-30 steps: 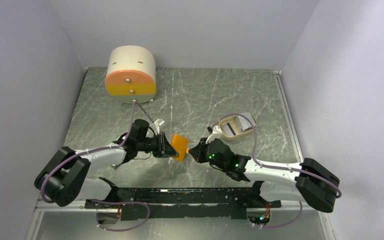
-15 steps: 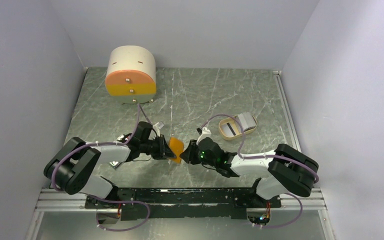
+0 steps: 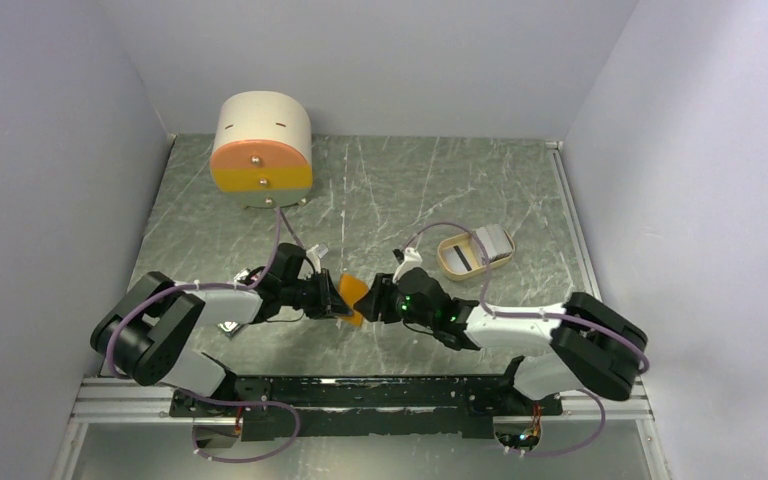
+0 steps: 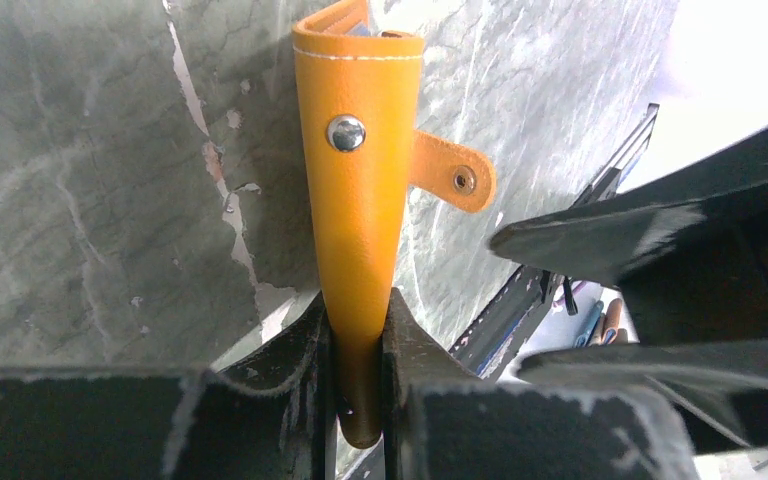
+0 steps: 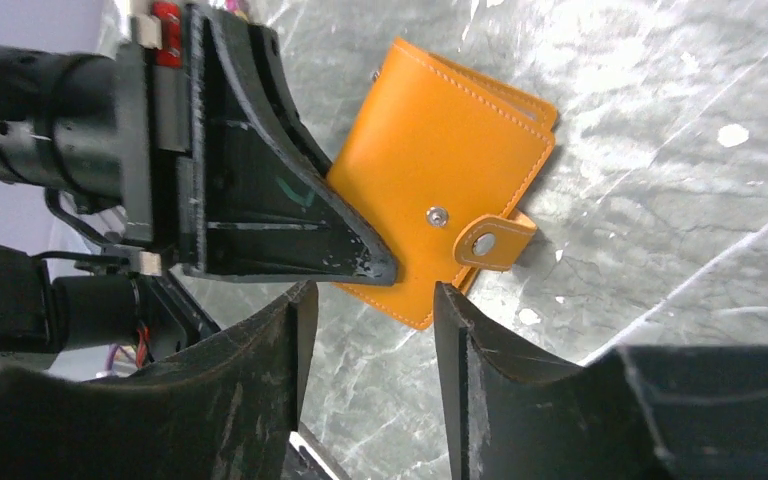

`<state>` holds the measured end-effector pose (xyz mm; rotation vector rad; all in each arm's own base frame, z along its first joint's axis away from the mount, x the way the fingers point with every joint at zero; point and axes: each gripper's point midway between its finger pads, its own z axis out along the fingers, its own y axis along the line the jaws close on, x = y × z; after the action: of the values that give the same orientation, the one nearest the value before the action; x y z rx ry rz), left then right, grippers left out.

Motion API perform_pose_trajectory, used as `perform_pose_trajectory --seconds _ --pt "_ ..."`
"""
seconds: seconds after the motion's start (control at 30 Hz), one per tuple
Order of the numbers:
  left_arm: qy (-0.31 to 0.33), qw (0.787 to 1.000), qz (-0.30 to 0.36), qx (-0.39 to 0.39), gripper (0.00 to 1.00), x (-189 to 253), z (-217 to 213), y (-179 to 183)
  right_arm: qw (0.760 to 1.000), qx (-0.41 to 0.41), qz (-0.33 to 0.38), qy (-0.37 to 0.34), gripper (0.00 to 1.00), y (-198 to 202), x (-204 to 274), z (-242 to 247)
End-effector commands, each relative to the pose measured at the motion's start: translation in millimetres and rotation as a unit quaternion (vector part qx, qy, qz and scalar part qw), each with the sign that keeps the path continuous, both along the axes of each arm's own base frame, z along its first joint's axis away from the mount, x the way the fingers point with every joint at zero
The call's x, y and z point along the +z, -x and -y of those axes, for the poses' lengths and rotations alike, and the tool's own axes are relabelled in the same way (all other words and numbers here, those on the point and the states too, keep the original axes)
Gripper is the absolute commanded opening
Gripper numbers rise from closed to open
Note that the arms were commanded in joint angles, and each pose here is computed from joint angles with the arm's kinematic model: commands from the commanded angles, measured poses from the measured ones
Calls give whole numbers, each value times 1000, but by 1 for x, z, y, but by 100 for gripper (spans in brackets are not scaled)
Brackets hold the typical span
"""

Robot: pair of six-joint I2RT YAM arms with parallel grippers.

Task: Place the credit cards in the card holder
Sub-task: Close the card holder at the center of the board.

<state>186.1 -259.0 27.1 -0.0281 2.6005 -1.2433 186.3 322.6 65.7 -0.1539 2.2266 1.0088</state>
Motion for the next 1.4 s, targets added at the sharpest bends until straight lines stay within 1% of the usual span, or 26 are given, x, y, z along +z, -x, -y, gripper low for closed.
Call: perform_pose_trajectory --seconds 0.0,0.1,0.17,0.23,0.33,0.43,0.5,0.53,0.6,0.67,0.7,0.77,0.87,1.03,1.2,1.27,1.37 --pt "-25 1000 1 9 9 -10 -5 -2 999 -16 19 31 51 -6 22 16" --pt "-27 1000 2 8 9 -8 -5 -2 998 -46 23 45 50 -6 30 40" --pt "-29 1000 4 7 9 -7 -5 -3 996 -68 33 57 46 -8 35 56" --pt "-29 1000 5 6 9 -6 -4 -4 994 -80 41 56 39 -9 38 64" --pt "-22 1000 3 2 9 -5 -2 -3 995 -78 43 40 37 -12 37 62" --pt "-13 1000 3 -7 9 -5 0 0 998 -56 31 10 38 -19 31 49" --pt "-13 1000 0 -10 9 -7 0 2 999 -43 20 -16 46 -23 29 41" --pt "-14 1000 -2 -9 9 -8 -1 2 998 -47 9 -32 48 -26 28 40" --pt "-19 1000 -4 -5 9 -10 -3 2 996 -57 -21 -61 49 -29 24 38" --pt "-16 1000 0 -6 9 -7 -2 2 992 -85 -60 -74 49 -32 15 37" --pt "-15 1000 2 -6 9 -6 -2 2 990 -93 -73 -72 49 -32 9 36" --pt "-10 1000 5 -7 9 -3 0 1 990 -85 -87 -71 49 -31 1 31" --pt "-5 1000 7 -7 9 0 1 0 992 -61 -87 -74 48 -31 -7 20" --pt "-7 1000 7 -14 9 1 3 0 992 -50 -79 -86 43 -37 -11 11" --pt "-7 1000 7 -15 9 0 3 3 990 -46 -76 -105 40 -37 -8 9" --pt "-6 1000 8 -16 9 1 4 2 989 -54 -79 -108 40 -37 -7 11" --pt "-4 1000 10 -16 9 3 4 1 989 -76 -91 -87 44 -42 -16 16"
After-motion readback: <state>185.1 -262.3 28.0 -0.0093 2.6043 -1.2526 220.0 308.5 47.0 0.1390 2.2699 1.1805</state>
